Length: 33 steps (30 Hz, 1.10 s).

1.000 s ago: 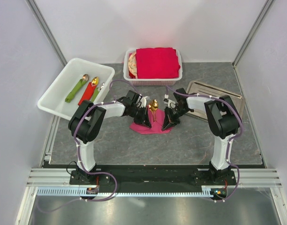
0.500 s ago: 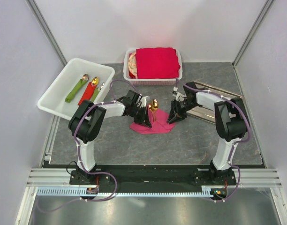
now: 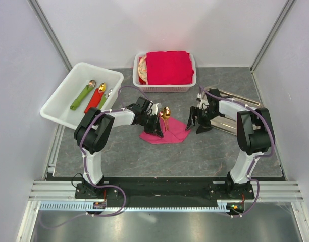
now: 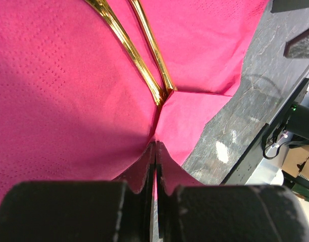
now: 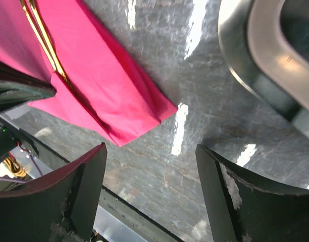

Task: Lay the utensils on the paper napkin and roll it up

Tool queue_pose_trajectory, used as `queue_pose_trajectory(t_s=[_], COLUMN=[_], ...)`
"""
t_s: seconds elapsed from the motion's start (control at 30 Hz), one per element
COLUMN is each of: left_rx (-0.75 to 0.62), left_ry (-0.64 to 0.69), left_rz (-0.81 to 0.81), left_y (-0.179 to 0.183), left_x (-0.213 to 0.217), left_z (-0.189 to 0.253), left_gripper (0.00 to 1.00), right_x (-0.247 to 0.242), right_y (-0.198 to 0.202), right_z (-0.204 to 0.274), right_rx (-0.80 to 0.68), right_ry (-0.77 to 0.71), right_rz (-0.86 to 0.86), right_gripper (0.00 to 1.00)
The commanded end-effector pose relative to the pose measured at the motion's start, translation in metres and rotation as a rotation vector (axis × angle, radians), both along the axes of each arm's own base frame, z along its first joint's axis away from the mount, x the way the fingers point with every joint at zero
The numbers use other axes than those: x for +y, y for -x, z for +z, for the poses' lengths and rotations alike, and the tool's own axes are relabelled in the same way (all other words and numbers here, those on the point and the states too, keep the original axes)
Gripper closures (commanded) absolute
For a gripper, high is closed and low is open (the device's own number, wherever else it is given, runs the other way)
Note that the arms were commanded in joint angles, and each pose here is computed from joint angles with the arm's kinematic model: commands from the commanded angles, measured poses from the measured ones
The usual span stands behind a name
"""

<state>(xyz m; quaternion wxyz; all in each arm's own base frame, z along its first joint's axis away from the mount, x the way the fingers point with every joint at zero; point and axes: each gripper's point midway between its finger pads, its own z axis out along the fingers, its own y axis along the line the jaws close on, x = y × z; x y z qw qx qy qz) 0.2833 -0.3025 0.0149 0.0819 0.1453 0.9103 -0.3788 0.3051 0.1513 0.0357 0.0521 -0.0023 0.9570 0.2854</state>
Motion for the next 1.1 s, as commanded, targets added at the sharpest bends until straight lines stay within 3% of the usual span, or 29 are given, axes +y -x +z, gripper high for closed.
queue_pose_trajectory(t_s=[0.0,0.5,1.07], left_rx=[-0.013,-0.003,0.003], left_ry=[-0.055,-0.053,-0.054], left_rz=[0.015,0.017,0.016], left_y=[-0.007,-0.007,-0.007], left_x=[0.008,0.008,0.008], left_z=[-0.014,-0.016,-0.018], left_gripper=[0.94,0.94,0.94], right_x=[0.002,0.035,0.058], right_y=[-0.011,-0.004,-0.042], right_z=[-0.01,-0.033,0.004], right_rx=[-0.007,0.117,-0.018], right_ry=[-0.004,-0.23,-0.416], right_rz=[-0.036,-0.083,-0.116], right_gripper=[0.21,0.23,0.25])
